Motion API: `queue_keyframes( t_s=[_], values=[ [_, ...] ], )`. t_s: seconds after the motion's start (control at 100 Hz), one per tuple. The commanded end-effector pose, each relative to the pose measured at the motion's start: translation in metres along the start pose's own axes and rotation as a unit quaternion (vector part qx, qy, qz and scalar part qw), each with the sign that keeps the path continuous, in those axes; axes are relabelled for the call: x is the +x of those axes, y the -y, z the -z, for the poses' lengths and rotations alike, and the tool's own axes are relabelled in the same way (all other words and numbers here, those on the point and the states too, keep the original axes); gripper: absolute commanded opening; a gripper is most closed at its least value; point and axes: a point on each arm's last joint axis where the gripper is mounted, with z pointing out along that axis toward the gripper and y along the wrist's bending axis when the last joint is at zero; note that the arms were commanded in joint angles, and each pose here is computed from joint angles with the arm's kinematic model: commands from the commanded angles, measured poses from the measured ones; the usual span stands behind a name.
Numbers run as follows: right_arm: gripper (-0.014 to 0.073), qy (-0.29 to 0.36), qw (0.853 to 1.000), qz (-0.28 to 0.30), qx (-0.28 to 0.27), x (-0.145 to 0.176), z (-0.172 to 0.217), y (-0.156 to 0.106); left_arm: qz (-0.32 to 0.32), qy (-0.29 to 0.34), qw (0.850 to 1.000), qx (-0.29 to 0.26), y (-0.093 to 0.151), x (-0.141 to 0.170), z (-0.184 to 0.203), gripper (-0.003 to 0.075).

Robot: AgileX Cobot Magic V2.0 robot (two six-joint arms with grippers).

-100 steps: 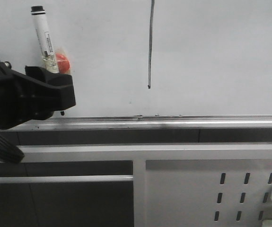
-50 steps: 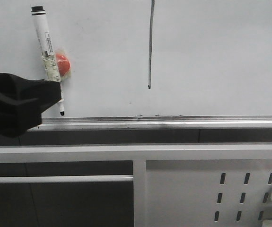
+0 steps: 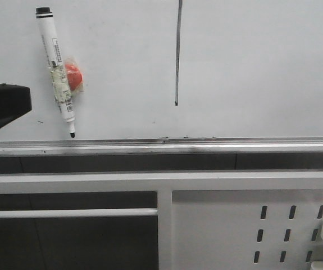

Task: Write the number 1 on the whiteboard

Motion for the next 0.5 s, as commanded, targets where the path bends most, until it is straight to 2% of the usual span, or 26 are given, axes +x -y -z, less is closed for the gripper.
queue_keyframes(
  t_s=[0.0,0.12,0.24,0.34,0.49],
  values=[
    [-0.0069,0.052,0.997,-0.039,0.035,0.009,-0.005,0.002,0.001,0.077,0.997,0.003,0.002,-0.017,0.0,-0.002],
    [-0.0069,0.061,0.991,-0.098,0.061,0.037,-0.013,0.001,-0.002,0.073,0.997,0.004,0.002,-0.017,-0.001,-0.002],
    [-0.0069,0.044,0.992,-0.101,0.066,0.055,-0.016,-0.002,-0.007,0.066,0.998,0.005,0.005,-0.02,-0.006,-0.002],
    [-0.0069,0.025,0.993,-0.102,0.061,0.066,-0.017,-0.005,-0.051,0.046,0.998,0.007,0.011,-0.027,-0.017,-0.002],
    [-0.0069,0.01,0.993,-0.103,0.051,0.069,-0.017,-0.007,-0.081,0.026,0.996,-0.009,0.021,-0.061,-0.044,-0.002]
  ],
)
